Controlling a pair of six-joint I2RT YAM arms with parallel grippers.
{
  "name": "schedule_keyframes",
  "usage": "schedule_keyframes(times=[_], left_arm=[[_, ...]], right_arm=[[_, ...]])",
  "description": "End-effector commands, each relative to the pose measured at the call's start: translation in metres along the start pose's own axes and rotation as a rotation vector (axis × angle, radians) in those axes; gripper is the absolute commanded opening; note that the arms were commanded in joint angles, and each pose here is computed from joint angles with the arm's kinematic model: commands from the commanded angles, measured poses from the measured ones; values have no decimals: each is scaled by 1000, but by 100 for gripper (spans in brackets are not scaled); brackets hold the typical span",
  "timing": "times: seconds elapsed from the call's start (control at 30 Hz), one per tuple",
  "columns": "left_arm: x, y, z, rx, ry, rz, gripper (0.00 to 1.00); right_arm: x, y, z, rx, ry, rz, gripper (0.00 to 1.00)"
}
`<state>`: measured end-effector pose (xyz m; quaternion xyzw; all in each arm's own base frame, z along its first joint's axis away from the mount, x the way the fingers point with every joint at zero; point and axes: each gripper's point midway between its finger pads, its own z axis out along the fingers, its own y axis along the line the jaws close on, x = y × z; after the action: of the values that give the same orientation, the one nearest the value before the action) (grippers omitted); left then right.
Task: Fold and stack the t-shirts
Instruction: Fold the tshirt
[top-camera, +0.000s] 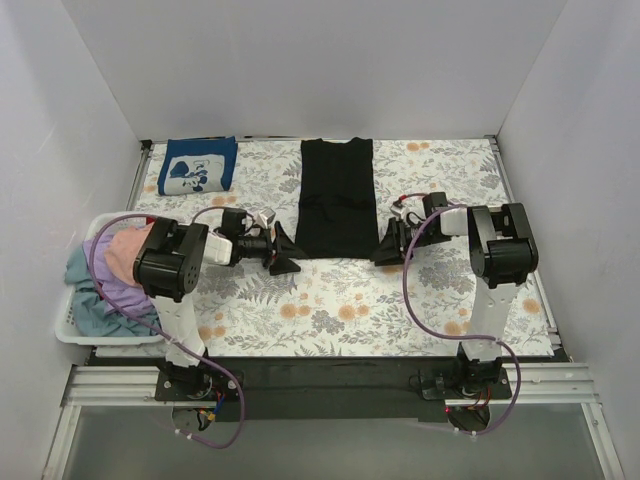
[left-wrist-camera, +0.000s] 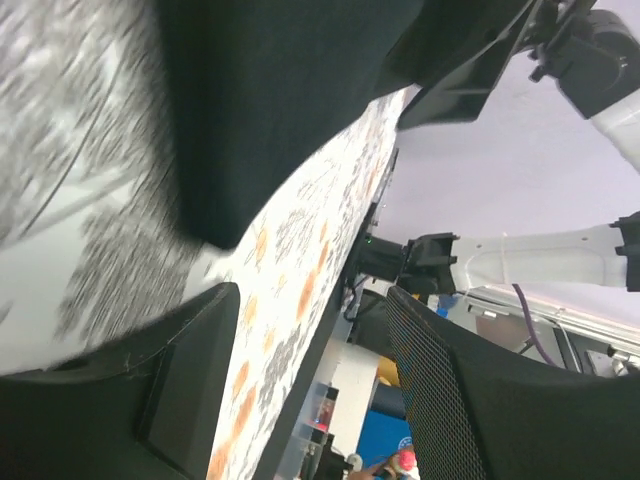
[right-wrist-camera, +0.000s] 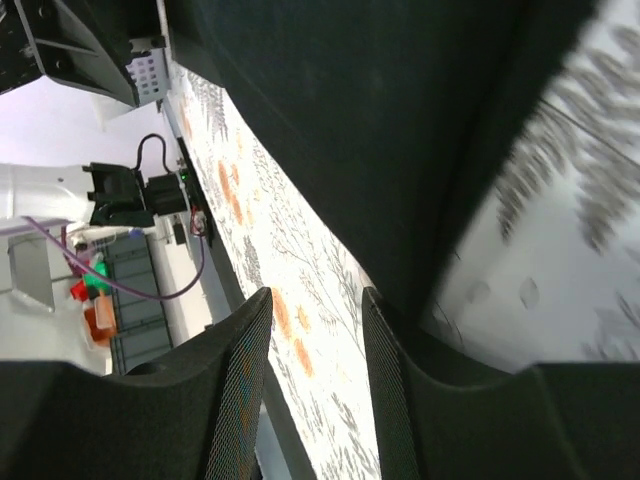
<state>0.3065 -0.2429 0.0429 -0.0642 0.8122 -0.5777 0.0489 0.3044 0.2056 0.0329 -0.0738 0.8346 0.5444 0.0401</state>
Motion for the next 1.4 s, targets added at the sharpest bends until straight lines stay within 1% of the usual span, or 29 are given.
schedule_keyframes(times=[0.0, 0.03, 0.07, 0.1, 0.17, 0.2, 0.23, 0.27, 0.3, 0.37, 0.4, 0.43, 0.47, 0.53, 0.57, 0.6, 0.67, 0.7, 0.73, 0.77, 0.8, 0.87, 0.9, 0.93, 1.03, 1.07, 1.13, 1.17, 1.37], left_arm=[[-2, -32, -24, 5, -18, 101, 60], [-3, -38, -27, -12, -12, 183, 60], [-7, -50, -31, -37, 0, 321, 60], [-13, -60, -35, -81, -29, 445, 60], [-20, -66, -39, -154, -43, 611, 60], [-33, -63, -40, -219, -60, 823, 59], [-36, -68, -42, -245, -72, 928, 59], [-41, -69, -42, -258, -76, 1046, 59], [-39, -63, -41, -269, -58, 1181, 56], [-39, -75, -39, -234, -79, 1376, 52], [-31, -75, -33, -214, -57, 1448, 50], [-28, -66, -30, -218, -27, 1568, 49], [-28, -63, -26, -213, -18, 1624, 47], [-29, -51, -18, -225, 30, 1728, 44], [-36, -53, -14, -226, 14, 1764, 43], [-40, -44, -8, -228, 24, 1749, 42], [-58, -58, -1, -225, -28, 1750, 40], [-64, -51, 6, -228, -27, 1712, 40], [-72, -55, 9, -227, -44, 1697, 40], [-87, -71, 14, -229, -87, 1650, 39], [-93, -62, 20, -238, -79, 1609, 39], [-107, -61, 27, -255, -90, 1580, 38], [-122, -67, 29, -282, -122, 1577, 37], [-129, -56, 34, -303, -121, 1552, 36], [-150, -58, 36, -345, -166, 1546, 34], [-155, -49, 39, -363, -156, 1533, 34], [-170, -49, 40, -406, -178, 1538, 33], [-173, -36, 43, -426, -156, 1519, 33], [-211, -37, 36, -508, -239, 1512, 31]], right_arm=[[-15, 21, -28, 47, -65, -79, 48], [-23, 33, -37, 59, -67, -166, 48], [-28, 41, -42, 77, -75, -239, 48], [-34, 55, -50, 112, -96, -335, 49], [-45, 67, -54, 187, -93, -571, 50], [-52, 65, -61, 292, -99, -676, 50], [-55, 66, -55, 333, -64, -845, 51], [-54, 64, -52, 376, -40, -918, 50], [-58, 58, -54, 462, -20, -984, 44], [-54, 58, -38, 497, 42, -1139, 34], [-56, 56, -37, 536, 54, -1185, 32], [-52, 56, -29, 539, 79, -1229, 32], [-52, 54, -27, 549, 99, -1290, 33], [-56, 45, -20, 588, 106, -1353, 34], [-61, 42, -19, 606, 99, -1372, 34], [-66, 35, -16, 616, 97, -1359, 34], [-86, 44, -15, 624, 52, -1347, 33], [-89, 42, -9, 606, 38, -1292, 32], [-107, 53, -11, 606, -13, -1290, 31], [-111, 46, -7, 600, -13, -1258, 30], [-117, 47, -4, 595, -27, -1241, 30], [-134, 51, -1, 599, -66, -1219, 29], [-138, 41, 3, 613, -59, -1199, 27], [-145, 38, 5, 622, -75, -1196, 27], [-157, 22, 11, 655, -71, -1180, 26], [-160, 19, 13, 662, -67, -1182, 25], [-170, 7, 13, 695, -63, -1182, 25], [-172, -2, 16, 706, -53, -1175, 25], [-209, -5, 4, 772, -131, -1163, 25]])
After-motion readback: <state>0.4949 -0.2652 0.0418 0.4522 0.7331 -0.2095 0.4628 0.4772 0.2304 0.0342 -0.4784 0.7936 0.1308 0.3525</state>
